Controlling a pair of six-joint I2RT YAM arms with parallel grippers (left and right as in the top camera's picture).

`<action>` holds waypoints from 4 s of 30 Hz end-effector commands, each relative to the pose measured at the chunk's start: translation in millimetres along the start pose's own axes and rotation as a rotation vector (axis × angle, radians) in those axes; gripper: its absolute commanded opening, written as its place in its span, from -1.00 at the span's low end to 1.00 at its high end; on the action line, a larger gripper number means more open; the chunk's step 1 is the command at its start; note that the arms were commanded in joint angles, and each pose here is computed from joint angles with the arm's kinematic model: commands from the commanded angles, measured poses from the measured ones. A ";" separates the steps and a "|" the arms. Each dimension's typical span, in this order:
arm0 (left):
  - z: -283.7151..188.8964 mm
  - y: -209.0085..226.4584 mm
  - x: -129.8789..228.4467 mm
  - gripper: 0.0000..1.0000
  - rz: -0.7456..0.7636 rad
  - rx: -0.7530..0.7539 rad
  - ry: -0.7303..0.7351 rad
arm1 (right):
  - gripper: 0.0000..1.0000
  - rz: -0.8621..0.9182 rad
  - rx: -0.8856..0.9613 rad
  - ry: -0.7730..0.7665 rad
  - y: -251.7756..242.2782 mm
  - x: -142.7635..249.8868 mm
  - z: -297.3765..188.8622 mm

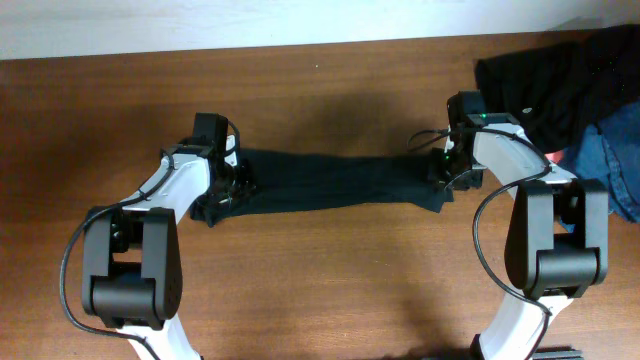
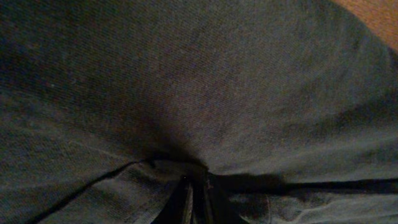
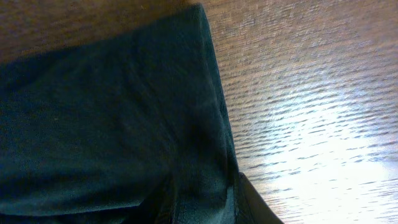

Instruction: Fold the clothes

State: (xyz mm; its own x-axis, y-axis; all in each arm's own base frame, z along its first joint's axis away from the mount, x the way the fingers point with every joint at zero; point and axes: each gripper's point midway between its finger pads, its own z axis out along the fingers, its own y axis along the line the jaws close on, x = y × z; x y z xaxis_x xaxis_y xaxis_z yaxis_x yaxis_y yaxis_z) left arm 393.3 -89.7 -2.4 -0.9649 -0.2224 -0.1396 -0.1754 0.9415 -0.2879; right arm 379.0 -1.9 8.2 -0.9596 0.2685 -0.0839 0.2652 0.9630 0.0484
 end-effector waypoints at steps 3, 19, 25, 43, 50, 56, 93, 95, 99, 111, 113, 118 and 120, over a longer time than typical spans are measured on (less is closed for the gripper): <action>41.7 30.5 37.2 -0.84 -0.020 -0.100 0.129 | -0.50 0.043 -0.019 0.021 2.3 6.1 6.2; 41.6 30.6 37.3 -0.83 -0.020 -0.100 0.130 | -0.92 0.048 -0.016 0.013 0.2 2.7 4.2; 41.6 31.0 37.1 -0.83 -0.019 -0.102 0.128 | -0.92 0.072 -0.006 0.015 -6.9 -9.3 -17.4; 41.6 31.0 37.1 -0.82 -0.019 -0.102 0.129 | -0.92 0.068 -0.040 -0.099 0.8 -40.8 -26.1; 41.7 30.7 37.2 -0.82 -0.020 -0.100 0.129 | -0.92 0.051 -0.051 -0.142 3.8 -51.2 -27.4; 41.7 30.6 37.2 -0.82 -0.020 -0.100 0.129 | -0.92 0.010 -0.050 -0.143 3.7 -49.6 -23.7; -14.2 36.4 -3.1 0.30 -0.027 -0.170 0.114 | -0.03 -0.159 -0.128 -0.075 40.8 8.6 32.4; -39.9 41.4 -13.8 0.29 -0.037 -0.220 0.103 | 0.03 -0.156 -0.131 -0.078 41.5 7.9 32.3; -89.1 50.3 -24.9 0.31 -0.050 -0.306 0.073 | 0.13 -0.157 -0.132 -0.079 41.7 7.5 32.2; -79.8 44.6 23.3 0.10 -0.031 -0.299 0.203 | 0.18 -0.157 -0.132 -0.078 41.6 7.8 32.3; -76.4 47.1 30.6 -0.14 -0.030 -0.306 0.224 | 0.18 -0.158 -0.132 -0.077 42.2 8.2 32.3; -75.3 52.4 41.4 -0.38 -0.034 -0.326 0.260 | 0.22 -0.158 -0.131 -0.075 42.0 8.8 32.4; -73.2 56.1 46.9 -0.39 -0.035 -0.338 0.275 | 0.23 -0.158 -0.131 -0.074 42.0 8.9 32.4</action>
State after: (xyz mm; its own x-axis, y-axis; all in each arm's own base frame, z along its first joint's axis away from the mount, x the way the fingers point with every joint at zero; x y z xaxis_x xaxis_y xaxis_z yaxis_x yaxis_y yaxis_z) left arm 332.3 -34.0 47.1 -0.9675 -0.2224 0.1205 -0.2214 0.9749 0.0218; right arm 404.5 47.3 7.0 -0.9592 0.1246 -0.2539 0.0768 0.9787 0.1902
